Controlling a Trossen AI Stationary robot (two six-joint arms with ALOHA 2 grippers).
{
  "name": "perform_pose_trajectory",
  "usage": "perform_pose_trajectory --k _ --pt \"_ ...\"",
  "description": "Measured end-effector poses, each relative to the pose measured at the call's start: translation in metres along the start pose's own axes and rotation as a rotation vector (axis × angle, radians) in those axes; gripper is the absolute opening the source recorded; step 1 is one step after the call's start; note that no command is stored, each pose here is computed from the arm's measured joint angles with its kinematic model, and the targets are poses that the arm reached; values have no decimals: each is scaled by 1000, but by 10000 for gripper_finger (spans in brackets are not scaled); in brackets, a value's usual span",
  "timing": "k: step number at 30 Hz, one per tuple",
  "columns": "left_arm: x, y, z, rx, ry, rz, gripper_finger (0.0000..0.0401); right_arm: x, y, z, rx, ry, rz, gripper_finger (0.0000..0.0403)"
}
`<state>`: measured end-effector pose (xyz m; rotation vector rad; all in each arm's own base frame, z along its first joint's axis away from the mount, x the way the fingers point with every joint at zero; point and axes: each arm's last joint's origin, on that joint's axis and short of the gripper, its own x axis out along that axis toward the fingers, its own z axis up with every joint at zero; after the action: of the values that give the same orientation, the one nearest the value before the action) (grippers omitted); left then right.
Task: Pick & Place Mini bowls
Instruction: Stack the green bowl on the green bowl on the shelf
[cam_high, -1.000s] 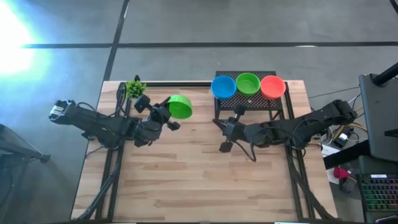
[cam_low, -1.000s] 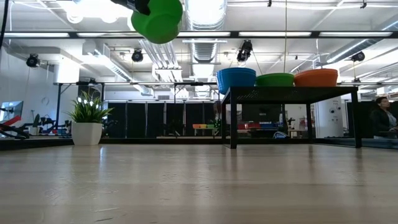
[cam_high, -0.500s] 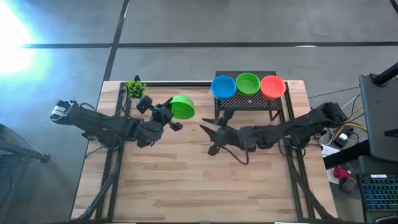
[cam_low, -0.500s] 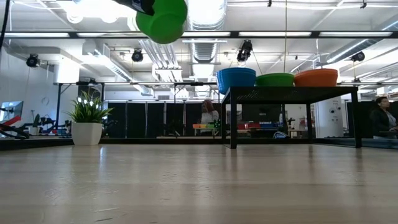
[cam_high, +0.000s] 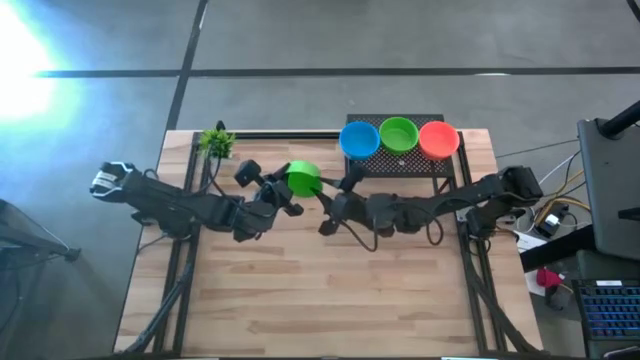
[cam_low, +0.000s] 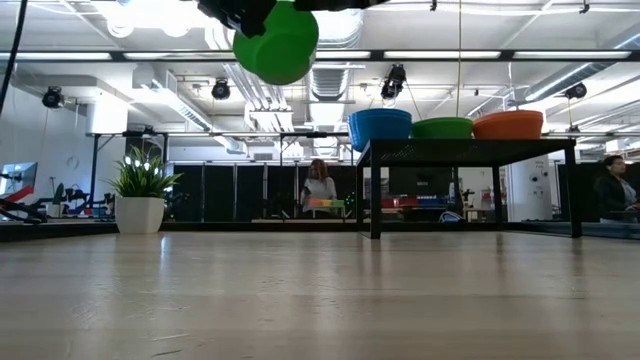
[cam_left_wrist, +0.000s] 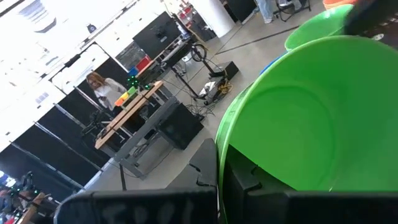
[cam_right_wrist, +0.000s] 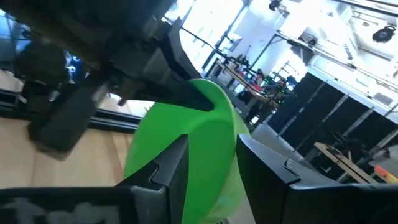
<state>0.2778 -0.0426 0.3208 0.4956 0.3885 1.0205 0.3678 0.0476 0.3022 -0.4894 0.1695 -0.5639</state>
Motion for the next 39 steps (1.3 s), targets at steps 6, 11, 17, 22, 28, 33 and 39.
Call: perform_pose_trajectory --k 6,11,17,22,28,33,39 --pt "-6 -5 0 21 -15 -27 0 4 -4 -3 30 40 -50 123" --pt "-15 -6 4 38 -42 -44 0 4 -5 -5 48 50 -45 125" --pt "-22 -7 9 56 -72 -60 0 6 -4 -8 28 71 -39 118" --pt "-23 -7 10 56 -75 -64 1 6 -5 -8 37 75 -50 80" --pt "-23 -7 10 51 -78 -71 1 7 -6 -9 45 84 -73 17" --pt "-23 -7 10 50 -81 -78 2 7 -7 -9 39 98 -96 12" --pt "-24 -8 11 23 -92 -100 45 8 -7 -9 37 101 -89 9"
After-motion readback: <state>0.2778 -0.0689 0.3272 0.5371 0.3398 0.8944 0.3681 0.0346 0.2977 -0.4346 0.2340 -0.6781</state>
